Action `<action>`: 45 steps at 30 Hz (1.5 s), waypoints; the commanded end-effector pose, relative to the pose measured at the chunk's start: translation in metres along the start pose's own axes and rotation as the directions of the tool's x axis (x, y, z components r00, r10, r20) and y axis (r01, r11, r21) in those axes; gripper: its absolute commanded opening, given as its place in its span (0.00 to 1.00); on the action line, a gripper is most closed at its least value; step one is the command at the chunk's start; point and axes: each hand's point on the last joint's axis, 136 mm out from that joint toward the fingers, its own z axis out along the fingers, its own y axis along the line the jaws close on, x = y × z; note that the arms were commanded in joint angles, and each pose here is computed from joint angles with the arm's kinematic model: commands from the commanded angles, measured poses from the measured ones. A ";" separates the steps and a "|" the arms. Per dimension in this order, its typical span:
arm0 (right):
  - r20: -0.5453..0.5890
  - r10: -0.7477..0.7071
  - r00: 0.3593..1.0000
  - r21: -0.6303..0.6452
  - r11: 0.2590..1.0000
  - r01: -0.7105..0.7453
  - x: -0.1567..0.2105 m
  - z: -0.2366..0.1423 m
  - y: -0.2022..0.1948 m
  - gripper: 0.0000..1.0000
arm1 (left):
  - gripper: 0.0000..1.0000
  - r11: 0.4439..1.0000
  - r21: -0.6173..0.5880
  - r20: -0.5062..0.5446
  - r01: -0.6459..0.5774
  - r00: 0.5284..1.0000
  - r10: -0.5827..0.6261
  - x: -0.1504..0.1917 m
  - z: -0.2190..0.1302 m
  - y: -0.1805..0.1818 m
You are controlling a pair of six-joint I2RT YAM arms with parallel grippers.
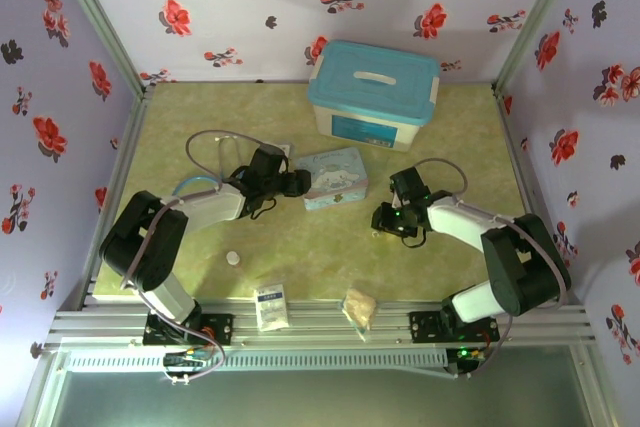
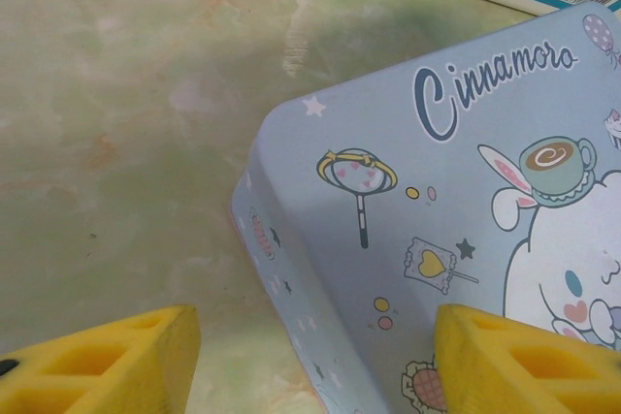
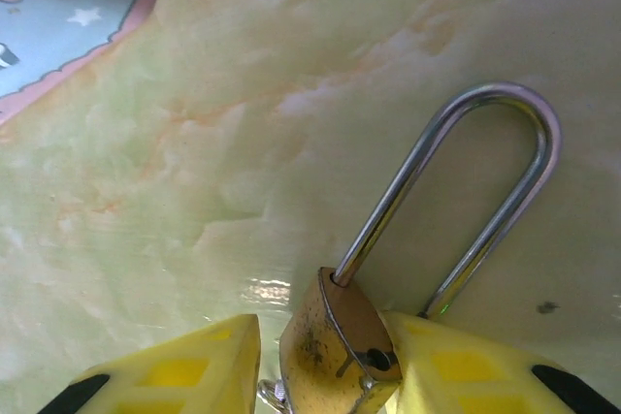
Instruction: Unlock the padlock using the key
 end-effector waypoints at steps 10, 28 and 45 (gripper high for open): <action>-0.143 -0.090 0.986 0.367 0.920 0.138 0.013 -0.020 -0.054 0.26 | 0.64 0.996 -0.085 -0.093 -0.032 0.995 0.024 0.022 -0.006 0.022; -0.150 -0.335 0.930 0.577 0.734 0.357 -0.003 -0.023 -0.022 0.28 | 0.65 0.995 -0.093 -0.089 -0.036 0.996 0.028 0.022 -0.011 0.025; 0.081 -0.349 0.934 0.378 0.878 0.296 -0.020 -0.056 0.034 0.57 | 0.79 0.998 -0.011 0.053 0.064 0.997 -0.063 -0.030 -0.068 0.022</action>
